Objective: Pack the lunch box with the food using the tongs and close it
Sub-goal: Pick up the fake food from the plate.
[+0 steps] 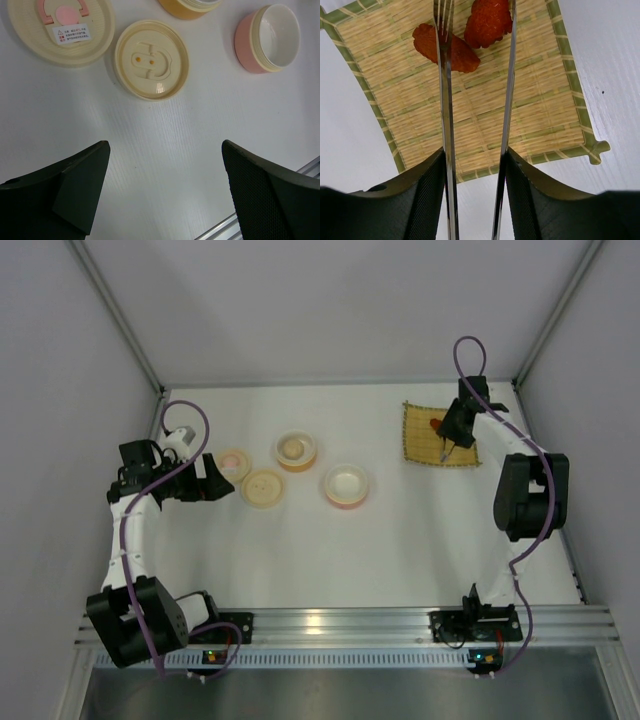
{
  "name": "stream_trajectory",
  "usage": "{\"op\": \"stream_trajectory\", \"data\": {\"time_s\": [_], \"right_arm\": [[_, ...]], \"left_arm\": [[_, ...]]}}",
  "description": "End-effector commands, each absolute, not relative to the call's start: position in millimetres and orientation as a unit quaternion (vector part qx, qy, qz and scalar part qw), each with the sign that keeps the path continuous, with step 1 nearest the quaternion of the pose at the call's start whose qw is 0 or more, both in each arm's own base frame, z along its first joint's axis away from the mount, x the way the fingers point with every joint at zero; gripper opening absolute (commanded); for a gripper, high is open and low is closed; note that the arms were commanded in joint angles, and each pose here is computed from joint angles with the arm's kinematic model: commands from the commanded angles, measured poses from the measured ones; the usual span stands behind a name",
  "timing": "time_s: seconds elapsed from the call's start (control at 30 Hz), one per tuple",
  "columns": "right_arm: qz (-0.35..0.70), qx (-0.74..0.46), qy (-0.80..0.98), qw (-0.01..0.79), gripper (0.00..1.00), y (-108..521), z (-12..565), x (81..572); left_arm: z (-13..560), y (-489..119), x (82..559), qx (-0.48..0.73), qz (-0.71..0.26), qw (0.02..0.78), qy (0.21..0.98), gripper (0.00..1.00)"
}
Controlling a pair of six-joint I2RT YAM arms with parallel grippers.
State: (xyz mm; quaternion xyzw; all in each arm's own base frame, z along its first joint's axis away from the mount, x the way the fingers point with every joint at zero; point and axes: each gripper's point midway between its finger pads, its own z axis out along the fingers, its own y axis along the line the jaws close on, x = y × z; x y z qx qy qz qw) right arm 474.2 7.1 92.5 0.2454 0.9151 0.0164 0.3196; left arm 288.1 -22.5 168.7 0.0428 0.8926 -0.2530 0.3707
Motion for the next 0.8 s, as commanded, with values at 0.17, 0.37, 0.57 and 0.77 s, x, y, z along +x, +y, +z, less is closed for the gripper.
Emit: {"op": "stream_trajectory", "data": {"time_s": [0.17,0.37,0.57,0.77], "right_arm": [[0.003,0.238,0.912,0.334,0.41,7.7,109.3,475.1],[-0.004,0.226,0.919,0.321,0.33,6.1,111.1,463.9],[-0.008,0.207,0.923,0.323,0.23,2.7,127.1,456.8],[0.001,0.191,0.919,0.344,0.15,-4.1,153.1,453.4]], "left_arm": [[176.6,-20.6,296.8,0.057,-0.252,0.393,0.882,0.98],[178.7,-21.2,296.9,0.057,-0.253,0.394,0.882,0.98],[181.5,-21.6,296.2,0.058,-0.252,0.396,0.881,0.98],[184.4,-21.3,295.3,0.058,-0.249,0.399,0.881,0.98]]}}
